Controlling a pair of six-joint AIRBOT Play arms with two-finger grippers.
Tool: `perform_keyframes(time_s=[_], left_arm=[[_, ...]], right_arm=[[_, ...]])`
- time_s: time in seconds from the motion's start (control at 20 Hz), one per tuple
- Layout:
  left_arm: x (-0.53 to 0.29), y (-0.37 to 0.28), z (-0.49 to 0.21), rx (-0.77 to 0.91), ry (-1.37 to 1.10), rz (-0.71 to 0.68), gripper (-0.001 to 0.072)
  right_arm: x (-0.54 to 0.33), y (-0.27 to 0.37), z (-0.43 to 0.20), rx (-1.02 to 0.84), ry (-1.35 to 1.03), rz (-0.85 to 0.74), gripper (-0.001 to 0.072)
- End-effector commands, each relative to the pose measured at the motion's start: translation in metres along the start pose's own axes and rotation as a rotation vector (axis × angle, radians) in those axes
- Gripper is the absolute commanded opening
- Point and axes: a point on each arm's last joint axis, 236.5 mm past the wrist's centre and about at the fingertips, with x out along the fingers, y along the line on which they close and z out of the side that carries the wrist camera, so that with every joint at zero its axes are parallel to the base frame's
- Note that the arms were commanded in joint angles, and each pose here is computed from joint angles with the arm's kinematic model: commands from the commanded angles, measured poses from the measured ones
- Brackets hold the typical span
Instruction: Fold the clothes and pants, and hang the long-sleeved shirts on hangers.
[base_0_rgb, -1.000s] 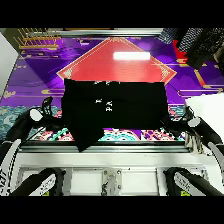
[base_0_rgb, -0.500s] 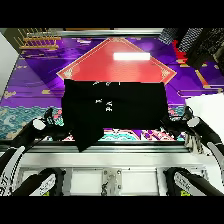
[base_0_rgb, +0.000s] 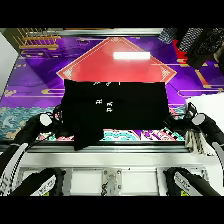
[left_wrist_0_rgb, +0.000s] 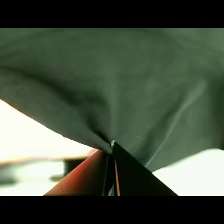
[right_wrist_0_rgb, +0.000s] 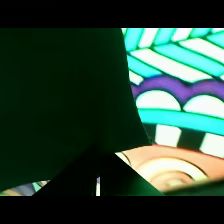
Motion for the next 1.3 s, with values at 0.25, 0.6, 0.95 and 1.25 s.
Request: perform_keyframes(time_s=[0.25,0.6,0.95,1.25], left_arm=[[-0.065,0.013,-0.103,0.063,0.122,0.065,0.0008],[-0.09,-0.013,-0.028,0.141,-0.005,0.051,0.0008],[-0.078,-0.03,0.083,0.215,0.015,0.094,0.0008],[-0.083,-0.035,0.173,0.201,-0.083,0.094,0.0008]], right_arm=[[-0.066,-0.058,-0.059,-0.234,0.25,-0.259,0.0008],[-0.081,-0.034,-0.017,-0.237,0.185,-0.24,0.0008],[-0.048,0.008,0.05,-0.29,0.216,-0.243,0.0008],[-0.017,0.075,0.117,-0.321,0.128,-0.13,0.0021]])
